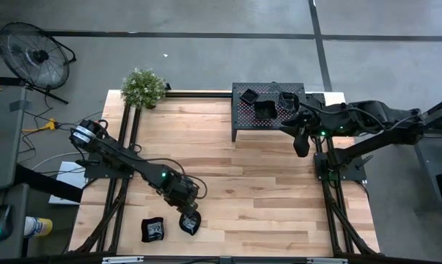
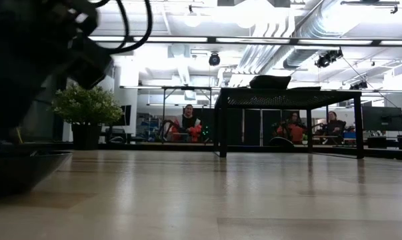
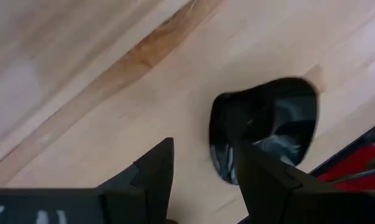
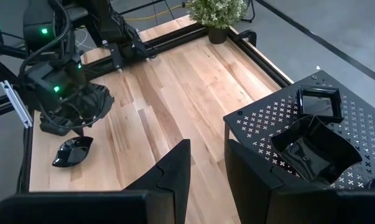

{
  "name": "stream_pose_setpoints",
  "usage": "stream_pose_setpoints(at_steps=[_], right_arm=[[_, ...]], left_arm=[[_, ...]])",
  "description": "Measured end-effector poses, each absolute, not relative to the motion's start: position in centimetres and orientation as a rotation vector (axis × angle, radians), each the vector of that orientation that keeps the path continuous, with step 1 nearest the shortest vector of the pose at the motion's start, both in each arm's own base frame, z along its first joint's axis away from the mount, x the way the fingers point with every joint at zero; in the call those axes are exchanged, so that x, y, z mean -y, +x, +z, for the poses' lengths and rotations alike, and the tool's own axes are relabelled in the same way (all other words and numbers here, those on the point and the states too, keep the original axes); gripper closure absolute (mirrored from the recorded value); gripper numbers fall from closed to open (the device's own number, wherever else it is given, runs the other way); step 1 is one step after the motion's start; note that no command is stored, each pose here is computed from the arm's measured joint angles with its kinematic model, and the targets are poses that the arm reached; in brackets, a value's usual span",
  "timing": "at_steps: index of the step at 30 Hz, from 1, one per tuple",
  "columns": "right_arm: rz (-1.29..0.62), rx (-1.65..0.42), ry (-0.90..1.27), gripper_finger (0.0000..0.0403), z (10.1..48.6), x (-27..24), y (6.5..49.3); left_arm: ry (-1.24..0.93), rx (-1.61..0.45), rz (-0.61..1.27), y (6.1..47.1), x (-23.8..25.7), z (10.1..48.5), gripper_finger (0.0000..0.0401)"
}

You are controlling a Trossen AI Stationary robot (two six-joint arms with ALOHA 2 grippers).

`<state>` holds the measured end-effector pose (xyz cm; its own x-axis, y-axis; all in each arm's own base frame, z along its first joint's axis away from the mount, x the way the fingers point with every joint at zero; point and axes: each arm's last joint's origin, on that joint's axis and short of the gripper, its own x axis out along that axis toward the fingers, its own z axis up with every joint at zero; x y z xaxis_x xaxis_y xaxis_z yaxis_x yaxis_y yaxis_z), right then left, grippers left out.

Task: Pick & Place Mini shaped plates
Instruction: Stack the black leaf-shaped plate on top of the black leaf-shaped plates on the shelf

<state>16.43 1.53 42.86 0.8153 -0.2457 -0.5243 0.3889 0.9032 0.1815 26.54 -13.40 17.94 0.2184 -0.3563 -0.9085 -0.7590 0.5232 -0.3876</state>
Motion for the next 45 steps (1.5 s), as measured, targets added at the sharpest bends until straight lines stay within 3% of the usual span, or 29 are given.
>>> stream_pose_setpoints(at_steps=[22,39,45], right_arm=[[-0.347,-0.509,0.296,0.0308,42.9,-1.5,16.5],[-0.331,-0.556,0.293,0.0308,42.6,-1.6,16.3],[-0.338,-0.588,0.31,0.0308,42.3,-1.6,16.1]], left_arm=[[-1.063,-1.367,0.342,27.5,14.7,16.1,0.0246],[-0.928,-1.241,0.029,28.9,15.5,17.1,0.0246],[-0.849,-1.177,-0.03,29.6,15.8,18.2,0.0219]])
